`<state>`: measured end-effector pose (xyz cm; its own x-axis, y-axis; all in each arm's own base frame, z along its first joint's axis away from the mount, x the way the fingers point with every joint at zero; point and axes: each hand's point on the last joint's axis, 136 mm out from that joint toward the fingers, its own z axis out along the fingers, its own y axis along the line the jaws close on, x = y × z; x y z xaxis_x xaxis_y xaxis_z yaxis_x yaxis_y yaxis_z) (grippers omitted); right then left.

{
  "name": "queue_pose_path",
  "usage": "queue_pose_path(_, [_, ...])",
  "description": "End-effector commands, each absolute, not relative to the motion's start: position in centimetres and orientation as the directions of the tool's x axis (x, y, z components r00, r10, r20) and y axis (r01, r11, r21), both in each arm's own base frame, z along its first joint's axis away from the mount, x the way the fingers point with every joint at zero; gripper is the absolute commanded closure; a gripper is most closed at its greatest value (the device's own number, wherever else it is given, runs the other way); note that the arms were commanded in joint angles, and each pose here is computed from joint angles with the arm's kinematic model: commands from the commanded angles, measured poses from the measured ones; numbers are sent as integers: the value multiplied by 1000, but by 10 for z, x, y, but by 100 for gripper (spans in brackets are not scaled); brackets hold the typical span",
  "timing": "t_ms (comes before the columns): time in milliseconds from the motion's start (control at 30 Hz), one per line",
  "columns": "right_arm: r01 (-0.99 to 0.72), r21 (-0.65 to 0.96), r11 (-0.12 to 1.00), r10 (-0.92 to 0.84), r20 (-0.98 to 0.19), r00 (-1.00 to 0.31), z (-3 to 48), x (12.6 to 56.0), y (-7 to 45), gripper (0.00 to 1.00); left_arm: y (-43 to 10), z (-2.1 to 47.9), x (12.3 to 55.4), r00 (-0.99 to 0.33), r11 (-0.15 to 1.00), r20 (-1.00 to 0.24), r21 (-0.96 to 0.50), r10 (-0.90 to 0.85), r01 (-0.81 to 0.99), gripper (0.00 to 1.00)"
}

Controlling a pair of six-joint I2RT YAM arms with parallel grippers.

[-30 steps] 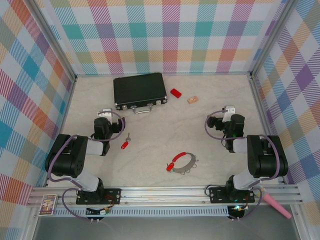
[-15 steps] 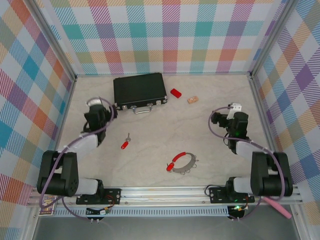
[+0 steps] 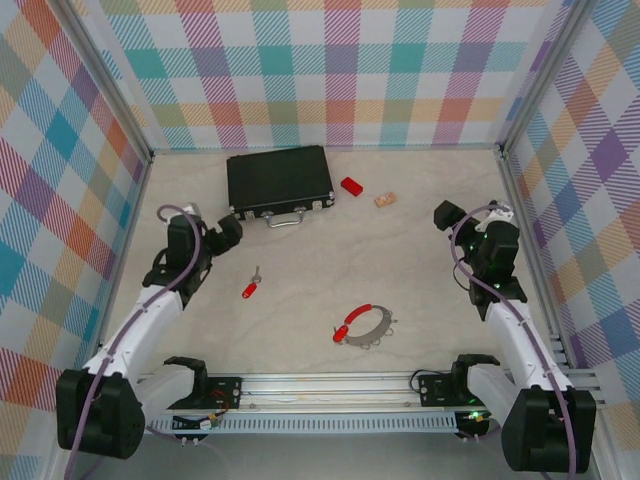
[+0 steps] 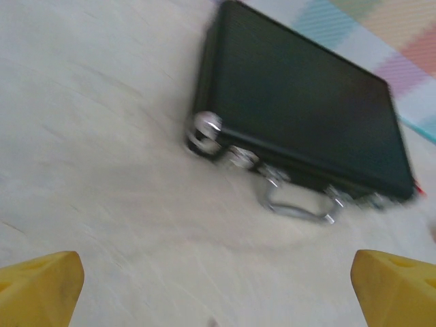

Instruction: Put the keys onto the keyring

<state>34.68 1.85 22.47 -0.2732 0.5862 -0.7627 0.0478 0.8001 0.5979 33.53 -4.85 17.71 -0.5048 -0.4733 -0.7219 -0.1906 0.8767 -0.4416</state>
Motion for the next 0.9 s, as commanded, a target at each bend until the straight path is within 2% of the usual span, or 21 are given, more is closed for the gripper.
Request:
queue_pose_path(0, [-48, 681, 731, 614, -686, -391, 229, 338, 50, 1, -96, 181, 317, -563, 870, -712, -492, -419, -27, 0])
queue_pose_path(200, [-51, 654, 755, 572, -694, -437, 221, 326, 62, 1, -160, 153, 280, -628, 912, -746, -387, -223, 136, 4])
queue_pose_path(300, [-49, 664, 746, 575, -679, -457, 214, 320, 67, 1, -197, 135, 265, -656, 903, -742, -365, -136, 226, 15])
queue_pose_path(367, [-58, 664, 746, 565, -676, -473, 208, 318, 74, 1, -220, 127, 258, -656, 905, -751, -327, -74, 272, 19])
queue_pose_path(467, [-67, 650, 757, 543, -682, -489, 202, 319, 85, 1, -262, 120, 244, -616, 907, -784, -200, 79, 371, 20])
queue_pose_path(633, [-100, 609, 787, 487, -712, -505, 196, 320, 104, 1, -332, 105, 224, -575, 846, -749, -35, 330, 532, 23])
queue_pose_path(733, [-83, 603, 794, 491, -715, -498, 190, 317, 101, 1, -350, 92, 218, -553, 817, -710, 55, 436, 574, 23])
queue_pose_path(867, [-74, 598, 798, 497, -723, -479, 189, 314, 96, 1, -365, 71, 213, -553, 778, -661, 75, 507, 623, 24])
